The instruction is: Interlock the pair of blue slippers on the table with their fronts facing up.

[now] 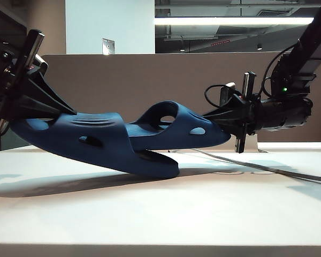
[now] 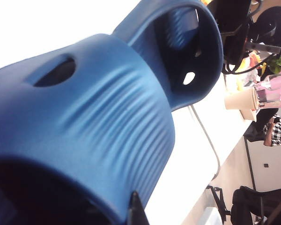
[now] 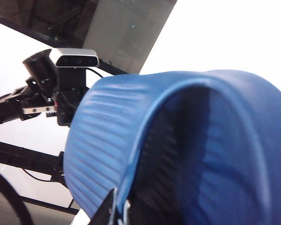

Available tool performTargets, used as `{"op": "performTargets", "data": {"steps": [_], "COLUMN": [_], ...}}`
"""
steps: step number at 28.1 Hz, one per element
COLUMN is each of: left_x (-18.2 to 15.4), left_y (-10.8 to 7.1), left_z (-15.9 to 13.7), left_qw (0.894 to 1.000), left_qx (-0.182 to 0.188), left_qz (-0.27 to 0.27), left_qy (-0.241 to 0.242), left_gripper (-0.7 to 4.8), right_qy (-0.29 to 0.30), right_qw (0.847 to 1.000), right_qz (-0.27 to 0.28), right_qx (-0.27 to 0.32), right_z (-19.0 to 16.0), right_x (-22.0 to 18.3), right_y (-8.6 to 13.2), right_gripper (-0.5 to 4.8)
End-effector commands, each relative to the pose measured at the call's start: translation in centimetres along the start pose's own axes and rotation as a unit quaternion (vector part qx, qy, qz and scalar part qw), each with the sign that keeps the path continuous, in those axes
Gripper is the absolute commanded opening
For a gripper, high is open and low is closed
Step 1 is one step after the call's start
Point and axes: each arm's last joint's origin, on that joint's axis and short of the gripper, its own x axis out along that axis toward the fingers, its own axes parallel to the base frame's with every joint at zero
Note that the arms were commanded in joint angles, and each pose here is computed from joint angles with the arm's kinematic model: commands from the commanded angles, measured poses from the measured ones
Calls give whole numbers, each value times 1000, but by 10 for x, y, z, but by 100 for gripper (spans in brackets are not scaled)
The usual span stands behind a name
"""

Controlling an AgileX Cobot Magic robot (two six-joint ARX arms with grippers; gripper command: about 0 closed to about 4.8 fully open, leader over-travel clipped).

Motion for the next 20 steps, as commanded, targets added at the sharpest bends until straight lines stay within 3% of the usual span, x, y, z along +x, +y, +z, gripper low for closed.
{"op": "performTargets", "data": {"steps": [1, 10, 20], "left_x": [1, 11, 14], "left_y": [-4, 11, 16], "left_z": [5, 3, 2], "left_qw": [999, 1000, 1000], "left_qx": [33, 11, 22], "left_qz": [-5, 10, 15], "left_qy": [-15, 0, 3], "left_gripper": [-6, -6, -6], "right_qy": [25, 56, 94], "right_qw": [999, 998, 993], "right_qz": [-22, -35, -75], "right_qx": [-2, -10, -12], "right_z": [-1, -2, 2], "right_x": [8, 27, 54], "right_y": [0, -1, -5], "right_gripper": [-1, -1, -1]}}
